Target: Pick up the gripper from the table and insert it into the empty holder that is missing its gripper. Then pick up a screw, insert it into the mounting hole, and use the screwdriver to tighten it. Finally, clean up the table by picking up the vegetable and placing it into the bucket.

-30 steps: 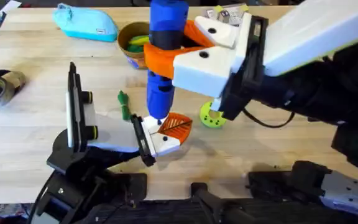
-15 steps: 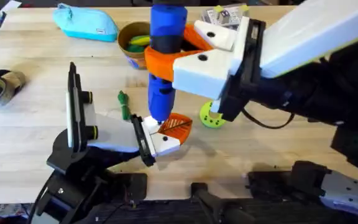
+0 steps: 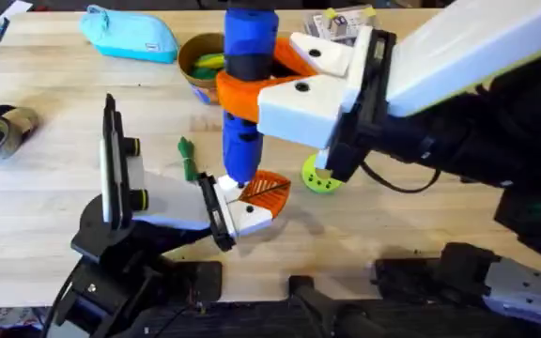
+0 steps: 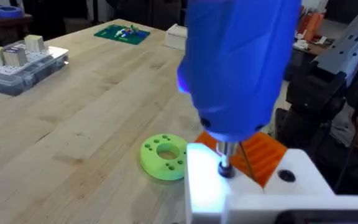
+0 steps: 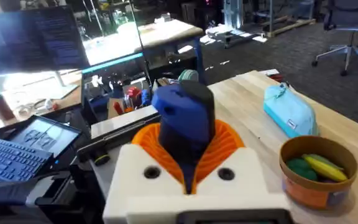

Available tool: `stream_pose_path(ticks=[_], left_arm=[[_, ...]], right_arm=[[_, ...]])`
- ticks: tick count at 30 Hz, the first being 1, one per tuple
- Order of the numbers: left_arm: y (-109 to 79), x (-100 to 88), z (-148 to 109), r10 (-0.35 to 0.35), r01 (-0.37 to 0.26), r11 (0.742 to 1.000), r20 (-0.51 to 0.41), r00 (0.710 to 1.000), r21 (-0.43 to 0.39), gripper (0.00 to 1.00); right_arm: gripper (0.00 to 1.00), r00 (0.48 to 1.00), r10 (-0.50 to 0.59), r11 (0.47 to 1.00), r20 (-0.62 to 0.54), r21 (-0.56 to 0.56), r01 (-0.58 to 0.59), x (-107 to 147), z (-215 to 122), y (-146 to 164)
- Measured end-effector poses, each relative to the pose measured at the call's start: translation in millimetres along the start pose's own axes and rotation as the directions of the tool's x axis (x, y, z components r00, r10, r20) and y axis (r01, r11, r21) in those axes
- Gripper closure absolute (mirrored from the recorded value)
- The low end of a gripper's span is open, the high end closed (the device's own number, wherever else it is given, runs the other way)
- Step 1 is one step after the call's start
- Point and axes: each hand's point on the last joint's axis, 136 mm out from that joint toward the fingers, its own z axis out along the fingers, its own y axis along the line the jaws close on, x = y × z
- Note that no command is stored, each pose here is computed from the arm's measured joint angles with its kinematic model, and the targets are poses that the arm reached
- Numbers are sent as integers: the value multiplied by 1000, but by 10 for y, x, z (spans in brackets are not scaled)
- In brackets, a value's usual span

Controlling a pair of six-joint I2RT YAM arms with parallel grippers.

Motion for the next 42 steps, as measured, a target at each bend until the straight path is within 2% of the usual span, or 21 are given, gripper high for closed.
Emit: stream_pose_path(ticks=[42], left_arm=[[0, 2, 0, -9, 9, 1000, -1, 1000, 0, 987]], right_arm=[[967, 1000, -15, 1000, -16, 1, 15, 32, -8, -2]])
